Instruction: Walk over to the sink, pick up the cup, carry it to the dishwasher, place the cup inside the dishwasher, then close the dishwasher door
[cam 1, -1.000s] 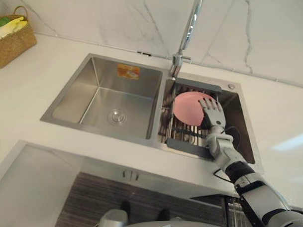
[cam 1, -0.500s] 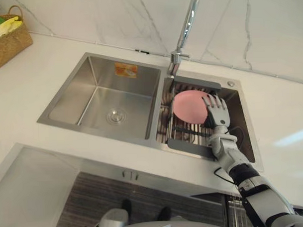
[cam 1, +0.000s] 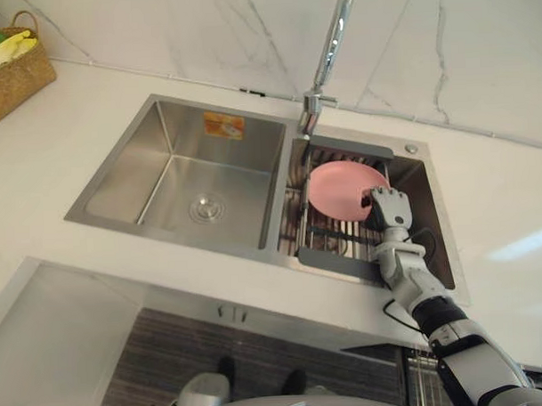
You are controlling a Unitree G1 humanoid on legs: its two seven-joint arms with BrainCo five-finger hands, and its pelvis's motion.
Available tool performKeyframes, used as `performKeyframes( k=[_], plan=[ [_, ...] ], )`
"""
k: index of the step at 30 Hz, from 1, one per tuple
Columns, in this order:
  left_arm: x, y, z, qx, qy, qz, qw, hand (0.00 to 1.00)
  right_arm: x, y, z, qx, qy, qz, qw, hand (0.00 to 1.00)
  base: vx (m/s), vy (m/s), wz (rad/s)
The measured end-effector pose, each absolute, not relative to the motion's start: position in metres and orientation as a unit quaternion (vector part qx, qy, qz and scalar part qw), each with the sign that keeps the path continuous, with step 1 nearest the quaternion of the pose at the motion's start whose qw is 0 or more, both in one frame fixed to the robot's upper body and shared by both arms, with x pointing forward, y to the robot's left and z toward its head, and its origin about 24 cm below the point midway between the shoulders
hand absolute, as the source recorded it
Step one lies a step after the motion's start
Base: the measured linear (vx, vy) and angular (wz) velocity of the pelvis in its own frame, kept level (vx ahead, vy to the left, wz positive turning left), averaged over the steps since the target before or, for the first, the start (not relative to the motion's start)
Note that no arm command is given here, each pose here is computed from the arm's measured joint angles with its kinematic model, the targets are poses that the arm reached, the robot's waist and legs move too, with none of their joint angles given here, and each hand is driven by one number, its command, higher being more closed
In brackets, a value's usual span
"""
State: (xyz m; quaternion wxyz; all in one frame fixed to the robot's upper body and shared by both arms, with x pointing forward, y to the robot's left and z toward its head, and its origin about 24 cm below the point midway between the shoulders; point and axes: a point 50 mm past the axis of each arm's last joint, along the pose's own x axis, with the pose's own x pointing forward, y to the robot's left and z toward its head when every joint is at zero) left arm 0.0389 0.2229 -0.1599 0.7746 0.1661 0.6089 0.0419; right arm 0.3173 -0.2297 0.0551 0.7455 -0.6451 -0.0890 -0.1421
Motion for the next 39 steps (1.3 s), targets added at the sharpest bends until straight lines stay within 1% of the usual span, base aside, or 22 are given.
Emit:
performKeyframes(
  k=[22, 27, 29, 36, 37, 39],
  plan=[
    [0.039, 0.223, -0.160, 0.168, 0.608, 0.042, 0.775, 0.00, 0.316, -0.232, 0.060, -0.650, -0.119, -0.106, 0.743, 1.00, 0.00, 0.000, 0.01],
    [0.039, 0.223, -0.160, 0.168, 0.608, 0.042, 0.775, 0.00, 0.318, -0.225, 0.071, -0.643, -0.148, -0.111, 0.743, 1.00, 0.00, 0.000, -0.05],
    [0.038, 0.224, -0.160, 0.169, 0.609, 0.042, 0.774, 0.00, 0.318, -0.218, 0.082, -0.635, -0.177, -0.117, 0.743, 1.00, 0.00, 0.000, -0.13],
    [0.038, 0.227, -0.159, 0.188, 0.608, 0.036, 0.770, 0.00, 0.317, -0.219, 0.089, -0.622, -0.213, -0.160, 0.736, 1.00, 0.00, 0.000, 0.00],
    [0.037, 0.227, -0.159, 0.188, 0.609, 0.036, 0.770, 0.00, 0.317, -0.218, 0.090, -0.620, -0.219, -0.166, 0.735, 0.00, 0.00, 0.000, 0.03],
    [0.037, 0.227, -0.159, 0.187, 0.609, 0.036, 0.770, 0.00, 0.319, -0.217, 0.093, -0.616, -0.221, -0.171, 0.736, 0.00, 0.00, 0.000, 0.00]
  ],
)
